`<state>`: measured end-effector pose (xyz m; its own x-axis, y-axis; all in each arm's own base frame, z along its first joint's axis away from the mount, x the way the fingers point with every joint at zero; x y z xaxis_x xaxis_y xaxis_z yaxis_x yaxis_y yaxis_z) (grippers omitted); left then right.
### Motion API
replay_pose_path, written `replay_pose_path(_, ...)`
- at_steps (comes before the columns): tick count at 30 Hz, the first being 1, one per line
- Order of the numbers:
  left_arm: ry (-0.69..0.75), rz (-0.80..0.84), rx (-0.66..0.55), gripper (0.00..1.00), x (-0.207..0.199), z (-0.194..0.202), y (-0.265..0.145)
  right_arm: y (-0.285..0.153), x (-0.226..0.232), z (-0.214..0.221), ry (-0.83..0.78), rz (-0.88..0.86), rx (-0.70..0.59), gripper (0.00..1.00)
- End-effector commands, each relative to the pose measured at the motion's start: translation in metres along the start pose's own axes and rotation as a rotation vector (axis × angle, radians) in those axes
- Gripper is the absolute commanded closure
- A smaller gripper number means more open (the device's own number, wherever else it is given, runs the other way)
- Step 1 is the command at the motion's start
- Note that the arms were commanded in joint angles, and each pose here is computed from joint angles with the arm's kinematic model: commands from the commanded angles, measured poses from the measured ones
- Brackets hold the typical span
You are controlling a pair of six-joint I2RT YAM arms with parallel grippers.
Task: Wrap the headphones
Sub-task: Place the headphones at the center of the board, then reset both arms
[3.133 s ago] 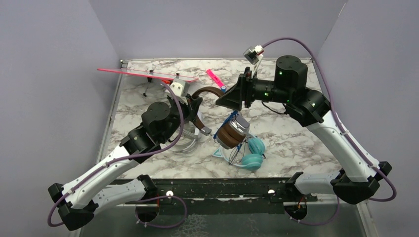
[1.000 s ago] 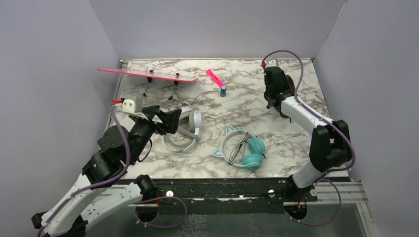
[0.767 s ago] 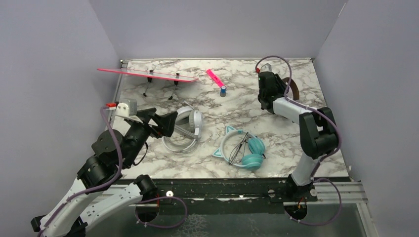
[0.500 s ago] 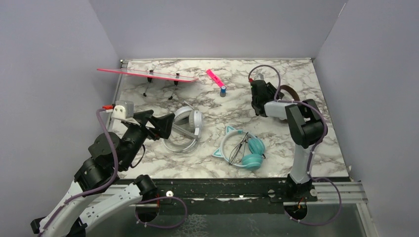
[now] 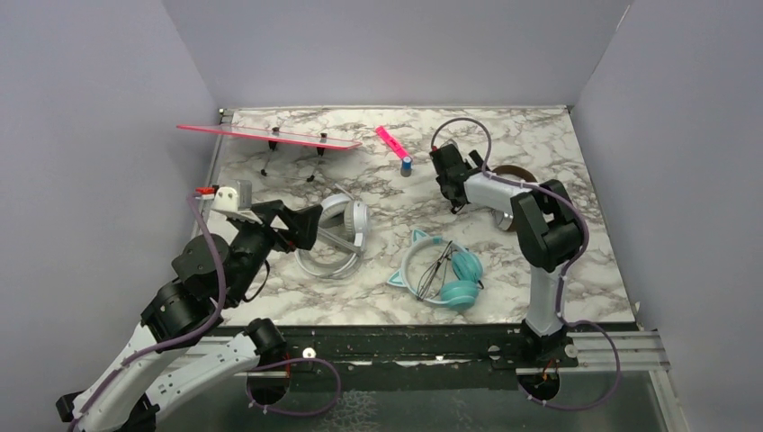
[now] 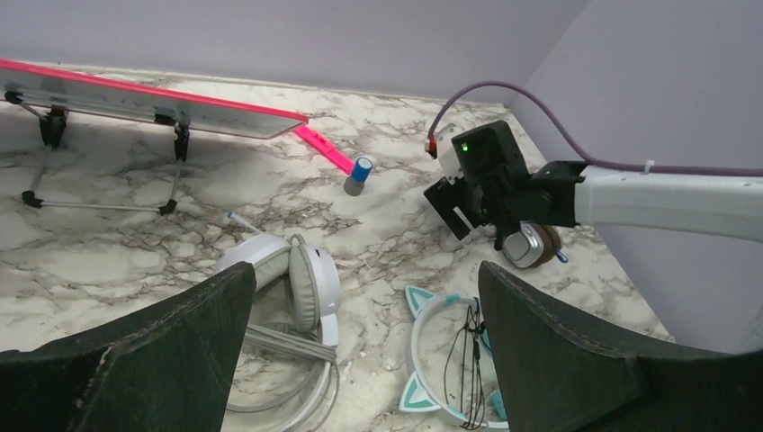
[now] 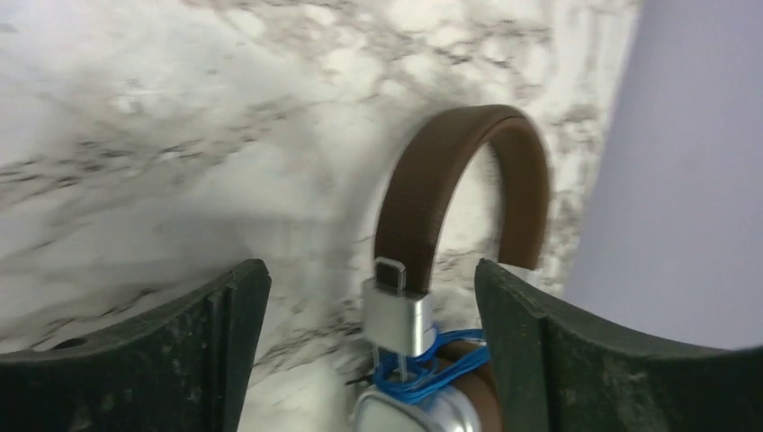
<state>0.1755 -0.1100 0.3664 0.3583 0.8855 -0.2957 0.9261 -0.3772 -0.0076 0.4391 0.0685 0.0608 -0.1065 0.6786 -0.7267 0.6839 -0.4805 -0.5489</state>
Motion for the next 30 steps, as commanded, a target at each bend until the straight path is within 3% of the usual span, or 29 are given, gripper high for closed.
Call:
replay_pose_path(1,-0.006,-0.021,0.014,0.08,-0.002,-0.002,0.006,-0.038,0.026,0.023,0.091,-0.280,0.137,0.08)
replay_pose_path(5,0.002,-0.026,0.031,0.08,-0.006,-0.001,0.013,-0.083,0.016,0.005,0.232,-0.451,0.082,0.05)
replay_pose_path(7,0.012,-0.038,0.029,0.07,-0.006,-0.006,0.016,-0.120,0.001,-0.016,0.355,-0.559,-0.009,0.04)
replay_pose_path(10,0.021,-0.050,0.024,0.07,-0.010,-0.016,0.022,-0.191,-0.041,-0.052,0.510,-0.727,-0.267,0.01)
replay_pose_path(13,0.034,-0.070,0.010,0.07,-0.014,-0.030,0.029,-0.267,-0.112,-0.067,0.648,-0.774,-0.535,0.01)
replay_pose_path(19,0.046,-0.108,-0.104,0.05,-0.019,-0.095,0.028,-0.383,-0.232,-0.038,0.807,-0.723,-0.956,0.00)
replay_pose_path(24,0.076,-0.134,-0.182,0.05,-0.021,-0.141,0.024,-0.415,-0.292,-0.004,0.898,-0.579,-1.034,0.00)
replay_pose_path(30,0.102,-0.172,-0.204,0.05,-0.018,-0.155,0.024,-0.424,-0.308,0.018,0.897,-0.517,-1.072,0.00)
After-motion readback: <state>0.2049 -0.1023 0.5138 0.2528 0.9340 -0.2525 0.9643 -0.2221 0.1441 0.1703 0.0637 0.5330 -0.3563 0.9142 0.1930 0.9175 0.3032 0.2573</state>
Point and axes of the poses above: each gripper's point midway between its finger pads, its own y axis out along the fingers, its own x axis along the line the jaws close on, z = x × y, the point moved 1 cm from there along -y, back along the fingers, and after that the axes turned 4 degrees about y, right-handed, at the moved point
